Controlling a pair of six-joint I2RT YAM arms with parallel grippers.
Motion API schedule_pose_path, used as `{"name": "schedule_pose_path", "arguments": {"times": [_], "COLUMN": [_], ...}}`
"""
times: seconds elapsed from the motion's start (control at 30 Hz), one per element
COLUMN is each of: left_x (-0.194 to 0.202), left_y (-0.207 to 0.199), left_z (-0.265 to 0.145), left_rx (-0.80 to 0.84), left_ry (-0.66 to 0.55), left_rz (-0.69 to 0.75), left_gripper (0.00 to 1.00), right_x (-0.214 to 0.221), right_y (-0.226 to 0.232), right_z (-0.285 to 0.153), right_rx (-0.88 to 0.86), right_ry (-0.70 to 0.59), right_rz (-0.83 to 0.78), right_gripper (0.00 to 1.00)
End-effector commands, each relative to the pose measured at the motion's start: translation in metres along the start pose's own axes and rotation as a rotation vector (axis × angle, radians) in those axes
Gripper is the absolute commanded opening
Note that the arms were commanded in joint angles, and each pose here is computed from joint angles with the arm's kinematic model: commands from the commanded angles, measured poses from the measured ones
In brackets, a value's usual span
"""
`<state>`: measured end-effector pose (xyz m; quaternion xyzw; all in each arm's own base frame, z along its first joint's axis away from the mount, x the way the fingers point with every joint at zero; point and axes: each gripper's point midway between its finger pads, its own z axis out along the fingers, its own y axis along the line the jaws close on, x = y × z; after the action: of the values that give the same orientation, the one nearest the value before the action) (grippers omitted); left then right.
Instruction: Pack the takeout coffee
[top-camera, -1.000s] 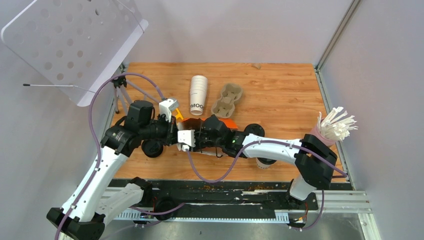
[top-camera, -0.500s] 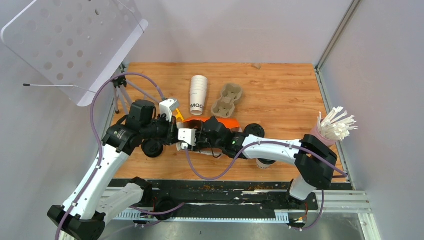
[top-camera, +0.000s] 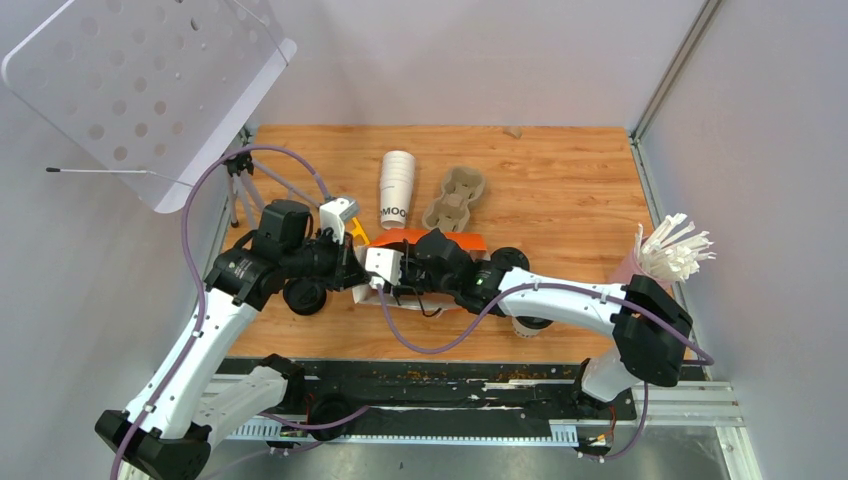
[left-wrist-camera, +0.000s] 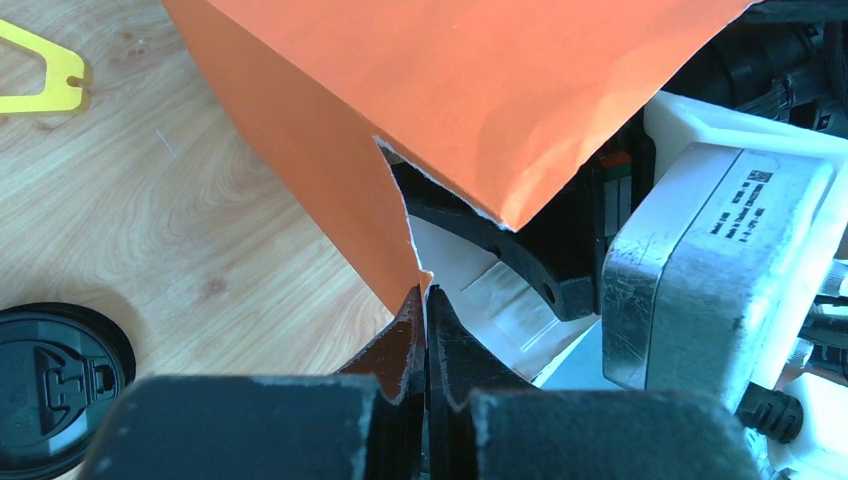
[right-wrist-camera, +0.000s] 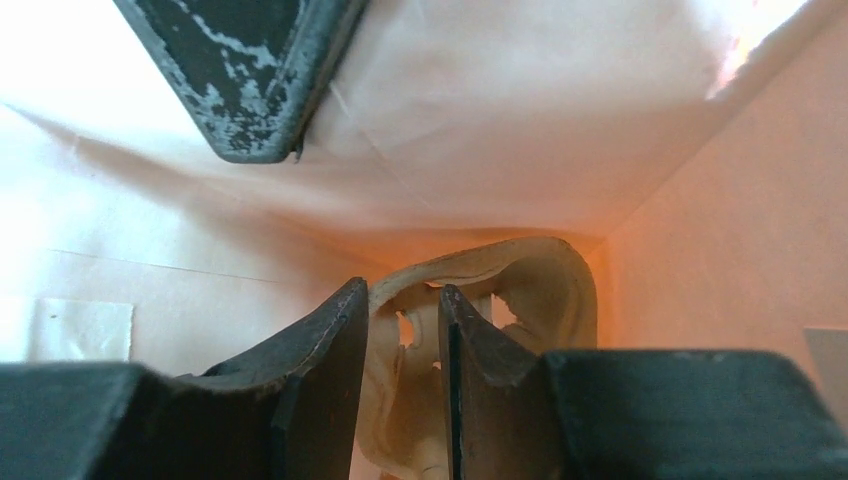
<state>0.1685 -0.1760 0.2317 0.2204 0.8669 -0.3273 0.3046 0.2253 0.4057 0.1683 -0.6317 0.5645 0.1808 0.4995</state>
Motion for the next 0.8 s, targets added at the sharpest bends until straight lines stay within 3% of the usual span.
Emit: {"name": "schedule_pose_path", "arguments": {"times": [0.0, 0.27, 0.43, 0.77], "left_x": [-0.010, -0.016, -0.015, -0.018], "left_y": [-0.012, -0.012, -0.010, -0.010], "left_z": [-0.006, -0.004, -0.004, -0.004], "left_rx": [0.048, 0.034, 0.020, 0.014], "left_ry": [-0.035, -0.031, -0.021, -0.018], "left_rz": [0.042, -0.019, -0.039, -0.040], "left_gripper": [0.00, 0.00, 0.00, 0.00], "right_x": [0.002, -0.024, -0.018, 0.026], "right_y": [-0.006, -0.009, -0.010, -0.009], "right_z": [-0.003, 0.015, 0.021, 0.023], "right_rx": [-0.011, -0.026, -0.014, 0.032], "right_ry": [0.001, -0.108, -0.084, 0.079], "right_rz": [0.002, 0.009, 0.039, 0.049], "right_gripper": [0.32, 0.31, 0.34, 0.31]}}
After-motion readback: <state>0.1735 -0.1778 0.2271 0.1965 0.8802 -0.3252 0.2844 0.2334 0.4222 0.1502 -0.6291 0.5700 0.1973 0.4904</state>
